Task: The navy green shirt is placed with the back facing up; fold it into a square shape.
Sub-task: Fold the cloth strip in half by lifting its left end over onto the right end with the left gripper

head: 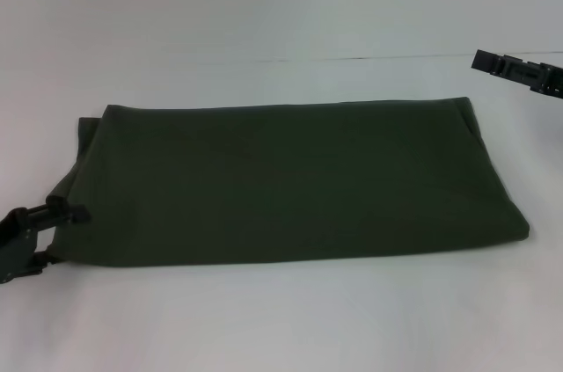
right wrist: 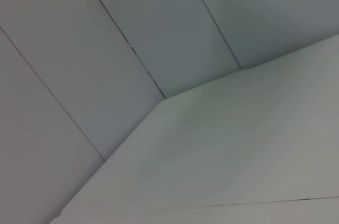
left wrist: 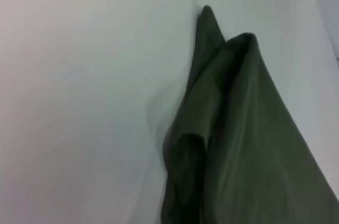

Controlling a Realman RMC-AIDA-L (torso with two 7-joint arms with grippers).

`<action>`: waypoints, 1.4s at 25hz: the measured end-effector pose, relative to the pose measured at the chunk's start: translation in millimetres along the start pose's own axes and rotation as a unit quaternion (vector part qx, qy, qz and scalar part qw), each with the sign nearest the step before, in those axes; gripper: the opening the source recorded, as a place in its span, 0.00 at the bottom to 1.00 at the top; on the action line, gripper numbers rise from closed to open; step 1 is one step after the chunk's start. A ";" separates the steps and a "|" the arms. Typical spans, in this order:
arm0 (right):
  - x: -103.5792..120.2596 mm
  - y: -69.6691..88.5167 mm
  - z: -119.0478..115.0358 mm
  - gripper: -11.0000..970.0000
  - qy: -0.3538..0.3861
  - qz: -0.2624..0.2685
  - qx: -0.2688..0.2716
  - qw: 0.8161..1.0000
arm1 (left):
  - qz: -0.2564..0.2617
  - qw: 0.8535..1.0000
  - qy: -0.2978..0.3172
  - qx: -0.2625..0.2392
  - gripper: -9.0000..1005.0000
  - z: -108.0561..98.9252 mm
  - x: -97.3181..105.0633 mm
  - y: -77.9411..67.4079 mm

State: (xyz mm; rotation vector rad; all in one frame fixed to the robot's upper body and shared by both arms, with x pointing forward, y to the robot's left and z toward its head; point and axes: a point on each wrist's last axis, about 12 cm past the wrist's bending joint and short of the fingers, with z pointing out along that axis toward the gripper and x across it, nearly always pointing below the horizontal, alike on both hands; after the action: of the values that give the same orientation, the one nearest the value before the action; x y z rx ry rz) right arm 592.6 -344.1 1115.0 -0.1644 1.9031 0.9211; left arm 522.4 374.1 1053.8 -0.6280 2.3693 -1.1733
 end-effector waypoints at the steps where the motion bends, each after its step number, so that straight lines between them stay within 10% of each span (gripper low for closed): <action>1: 0.0 0.0 0.1 0.91 0.000 0.000 0.000 1.000 | 0.001 1.000 0.002 -0.001 0.87 0.6 0.4 -0.1; 27: -0.1 0.7 1.1 0.90 0.000 0.000 -0.001 1.000 | 0.036 0.999 0.000 -0.016 0.85 6.1 -3.8 -3.1; 35: -0.1 0.2 0.4 0.90 0.000 0.000 0.000 1.000 | 0.040 0.999 -0.001 -0.022 0.43 7.9 -5.9 -3.8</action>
State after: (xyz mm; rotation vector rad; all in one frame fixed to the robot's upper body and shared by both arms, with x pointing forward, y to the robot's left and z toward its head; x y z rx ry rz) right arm 592.9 -343.7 1115.1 -0.1643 1.9023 0.9218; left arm 532.3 370.4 1053.5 -0.5421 2.4005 -1.0884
